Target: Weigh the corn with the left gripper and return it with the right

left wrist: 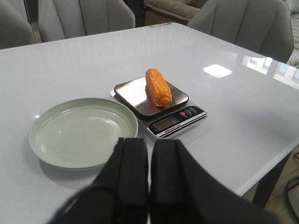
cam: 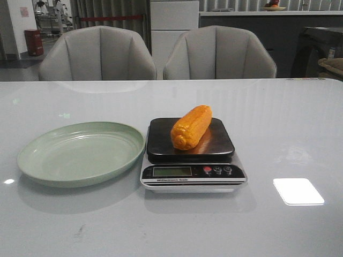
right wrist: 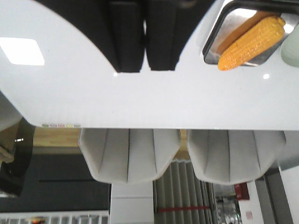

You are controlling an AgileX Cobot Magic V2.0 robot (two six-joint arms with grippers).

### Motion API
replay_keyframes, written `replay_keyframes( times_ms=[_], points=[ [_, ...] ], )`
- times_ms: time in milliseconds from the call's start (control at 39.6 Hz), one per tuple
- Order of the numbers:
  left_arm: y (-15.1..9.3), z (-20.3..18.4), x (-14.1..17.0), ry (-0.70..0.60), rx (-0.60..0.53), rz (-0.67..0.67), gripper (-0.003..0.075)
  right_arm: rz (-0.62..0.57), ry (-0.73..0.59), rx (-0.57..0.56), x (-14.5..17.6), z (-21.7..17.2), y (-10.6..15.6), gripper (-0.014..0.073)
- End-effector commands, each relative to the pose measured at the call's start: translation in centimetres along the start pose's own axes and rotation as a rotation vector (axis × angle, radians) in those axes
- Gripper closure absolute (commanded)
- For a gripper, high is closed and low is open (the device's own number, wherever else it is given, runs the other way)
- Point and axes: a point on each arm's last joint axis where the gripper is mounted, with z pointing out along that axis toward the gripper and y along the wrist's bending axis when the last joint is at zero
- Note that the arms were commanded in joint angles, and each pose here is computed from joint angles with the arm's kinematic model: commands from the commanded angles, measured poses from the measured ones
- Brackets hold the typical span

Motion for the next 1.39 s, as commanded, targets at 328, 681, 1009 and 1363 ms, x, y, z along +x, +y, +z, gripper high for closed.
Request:
replay_keyframes(
  times_ms=[328,681,1009,1363],
  points=[
    [-0.1,-0.2,-1.3,-0.082,0.007,0.000,0.0607,0.080,0.087,-0.010,0.0,0.5,0.2,0.0367],
    [-0.1,-0.2,-1.3,-0.082,0.007,0.000,0.0607,0.046,0.238,-0.142,-2.2,3.6,2.2,-0.0010],
    [-0.1,-0.2,-1.3,-0.082,0.007,0.000,0.0607,-0.002,0.559,-0.380,-4.8,11.0,10.0,-0.0010],
    [-0.1,-0.2,-1.3,-0.082,0.007,0.000,0.0607,0.142,0.766,-0.325,-4.7,20.6,17.8,-0.0010]
  ],
)
